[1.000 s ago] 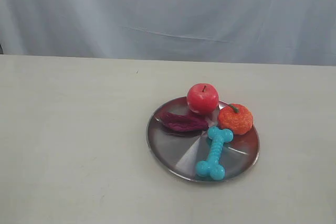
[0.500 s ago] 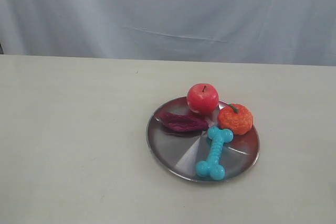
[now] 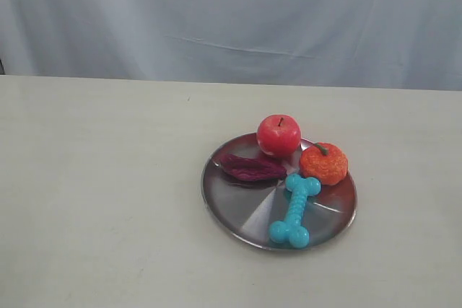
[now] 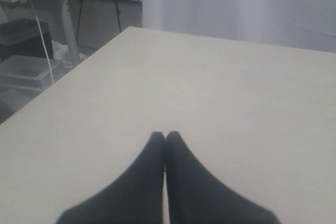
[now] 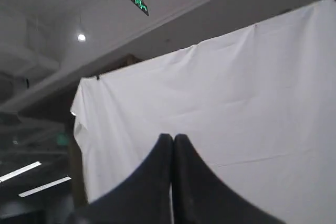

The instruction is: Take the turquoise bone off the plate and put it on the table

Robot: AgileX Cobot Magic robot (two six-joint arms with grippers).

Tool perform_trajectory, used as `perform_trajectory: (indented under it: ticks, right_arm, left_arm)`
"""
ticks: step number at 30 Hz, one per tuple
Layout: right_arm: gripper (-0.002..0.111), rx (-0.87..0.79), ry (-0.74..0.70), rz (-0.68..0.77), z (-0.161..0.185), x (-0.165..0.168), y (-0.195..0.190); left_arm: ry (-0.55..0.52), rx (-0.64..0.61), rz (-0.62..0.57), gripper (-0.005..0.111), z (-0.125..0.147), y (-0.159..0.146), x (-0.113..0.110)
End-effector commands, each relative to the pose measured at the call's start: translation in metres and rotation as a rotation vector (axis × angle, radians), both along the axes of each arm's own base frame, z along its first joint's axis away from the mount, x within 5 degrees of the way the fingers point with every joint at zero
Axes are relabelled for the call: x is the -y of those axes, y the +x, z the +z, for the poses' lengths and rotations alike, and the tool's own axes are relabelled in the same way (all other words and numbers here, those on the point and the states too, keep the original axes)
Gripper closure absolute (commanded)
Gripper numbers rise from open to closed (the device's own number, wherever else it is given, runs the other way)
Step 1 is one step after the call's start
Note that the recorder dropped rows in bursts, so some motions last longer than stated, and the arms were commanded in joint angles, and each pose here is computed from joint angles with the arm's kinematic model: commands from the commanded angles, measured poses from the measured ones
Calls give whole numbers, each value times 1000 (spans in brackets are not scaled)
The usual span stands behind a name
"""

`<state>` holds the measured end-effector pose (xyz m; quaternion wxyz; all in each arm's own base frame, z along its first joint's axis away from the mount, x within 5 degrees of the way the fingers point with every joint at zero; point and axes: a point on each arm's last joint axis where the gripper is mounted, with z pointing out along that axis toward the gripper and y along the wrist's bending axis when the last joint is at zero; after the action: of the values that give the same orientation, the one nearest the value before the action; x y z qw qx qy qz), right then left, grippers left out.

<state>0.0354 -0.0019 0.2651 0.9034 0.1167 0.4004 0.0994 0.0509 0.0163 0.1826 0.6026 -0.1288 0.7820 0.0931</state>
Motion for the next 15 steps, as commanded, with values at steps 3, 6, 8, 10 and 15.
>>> perform_trajectory:
  ticks: [3, 6, 8, 10, 15]
  right_arm:
    - [109, -382, 282, -13, 24, 12, 12]
    - [109, -560, 288, -73, 56, 20, 31]
    - [109, -745, 250, -102, 76, 27, 56]
    - [109, -919, 199, -86, 90, 28, 79]
    - [109, -1321, 75, 33, 112, 22, 142]
  left_arm:
    - [-4, 6, 3, 107, 0, 0, 0]
    - [-4, 6, 3, 107, 0, 0, 0]
    - [-4, 6, 3, 107, 0, 0, 0]
    - [-4, 6, 3, 107, 0, 0, 0]
    - [-4, 6, 3, 107, 0, 0, 0]
